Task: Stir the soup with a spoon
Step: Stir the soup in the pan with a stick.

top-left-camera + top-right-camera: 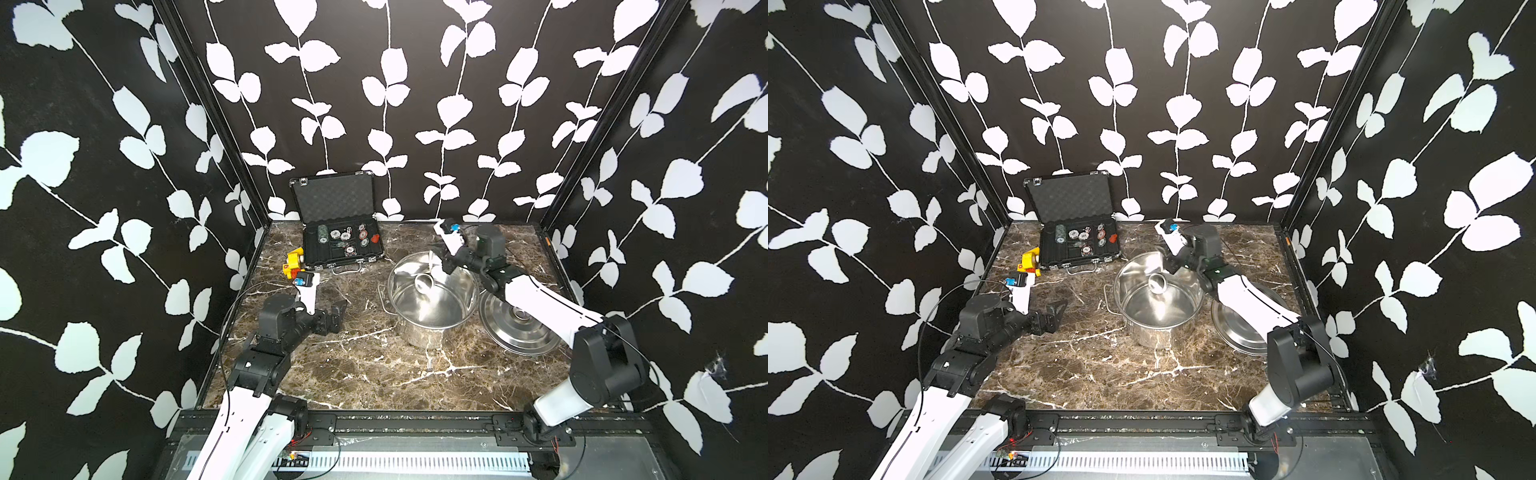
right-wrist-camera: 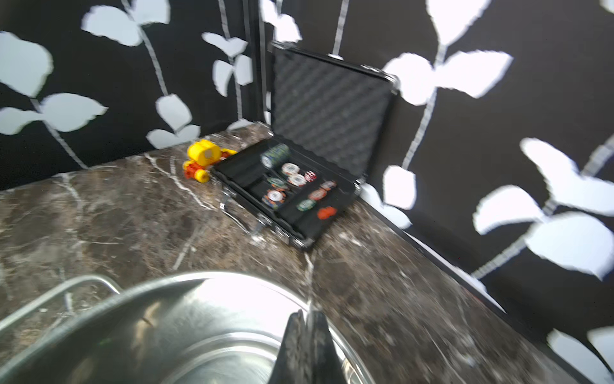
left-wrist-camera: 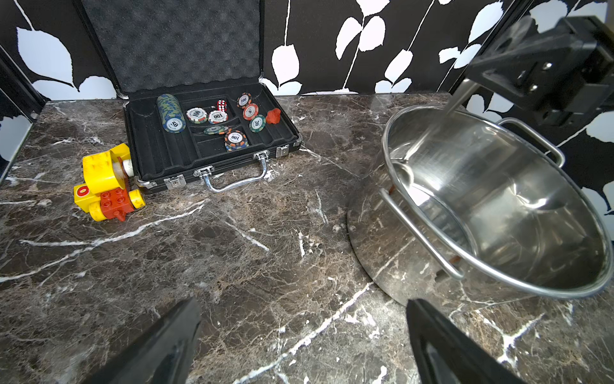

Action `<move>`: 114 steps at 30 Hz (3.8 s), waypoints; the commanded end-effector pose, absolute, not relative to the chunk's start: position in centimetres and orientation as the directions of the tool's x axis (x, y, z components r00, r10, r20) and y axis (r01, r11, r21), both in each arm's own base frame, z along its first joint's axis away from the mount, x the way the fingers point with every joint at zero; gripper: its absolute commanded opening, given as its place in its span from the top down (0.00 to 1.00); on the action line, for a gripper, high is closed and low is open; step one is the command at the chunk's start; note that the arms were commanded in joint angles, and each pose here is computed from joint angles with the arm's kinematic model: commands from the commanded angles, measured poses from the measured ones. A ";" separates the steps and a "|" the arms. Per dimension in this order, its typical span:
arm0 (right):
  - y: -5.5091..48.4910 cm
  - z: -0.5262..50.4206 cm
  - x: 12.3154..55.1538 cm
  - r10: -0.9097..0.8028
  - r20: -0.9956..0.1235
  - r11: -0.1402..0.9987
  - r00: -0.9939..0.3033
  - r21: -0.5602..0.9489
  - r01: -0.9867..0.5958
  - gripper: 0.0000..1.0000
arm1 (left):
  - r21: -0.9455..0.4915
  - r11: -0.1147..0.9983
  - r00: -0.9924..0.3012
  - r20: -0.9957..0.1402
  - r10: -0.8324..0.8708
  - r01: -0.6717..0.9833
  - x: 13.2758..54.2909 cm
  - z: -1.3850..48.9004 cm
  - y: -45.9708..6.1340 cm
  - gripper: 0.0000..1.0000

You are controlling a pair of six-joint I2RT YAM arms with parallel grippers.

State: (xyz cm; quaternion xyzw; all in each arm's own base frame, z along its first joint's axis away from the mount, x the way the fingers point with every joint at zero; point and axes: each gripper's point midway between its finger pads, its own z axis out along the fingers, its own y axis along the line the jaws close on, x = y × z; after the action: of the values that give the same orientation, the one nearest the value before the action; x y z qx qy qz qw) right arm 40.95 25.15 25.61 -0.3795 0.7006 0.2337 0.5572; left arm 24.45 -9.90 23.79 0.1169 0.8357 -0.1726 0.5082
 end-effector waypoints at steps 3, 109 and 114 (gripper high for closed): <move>20.1 27.7 39.7 -0.233 -0.971 0.700 -0.053 -0.130 -0.702 1.00 | -0.163 0.909 -0.448 -0.894 0.029 0.384 24.5 23.6 -10.1 0.01; 35.5 27.7 24.8 -0.327 -0.936 0.227 0.131 -0.212 -0.951 1.00 | -0.118 0.923 -0.343 -0.939 0.015 0.366 23.8 25.4 -9.1 0.01; 37.9 27.8 28.4 -0.367 -0.914 0.233 0.174 -0.272 -0.934 1.00 | -0.123 0.919 -0.346 -0.938 0.016 0.375 23.9 25.4 -9.3 0.01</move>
State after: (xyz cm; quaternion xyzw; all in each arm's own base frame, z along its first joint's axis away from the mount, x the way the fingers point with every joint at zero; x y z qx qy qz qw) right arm 26.44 36.74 24.72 -0.5530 0.6184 0.2915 0.4762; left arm 23.79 -8.99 25.40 0.1156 0.8090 -0.1553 0.5549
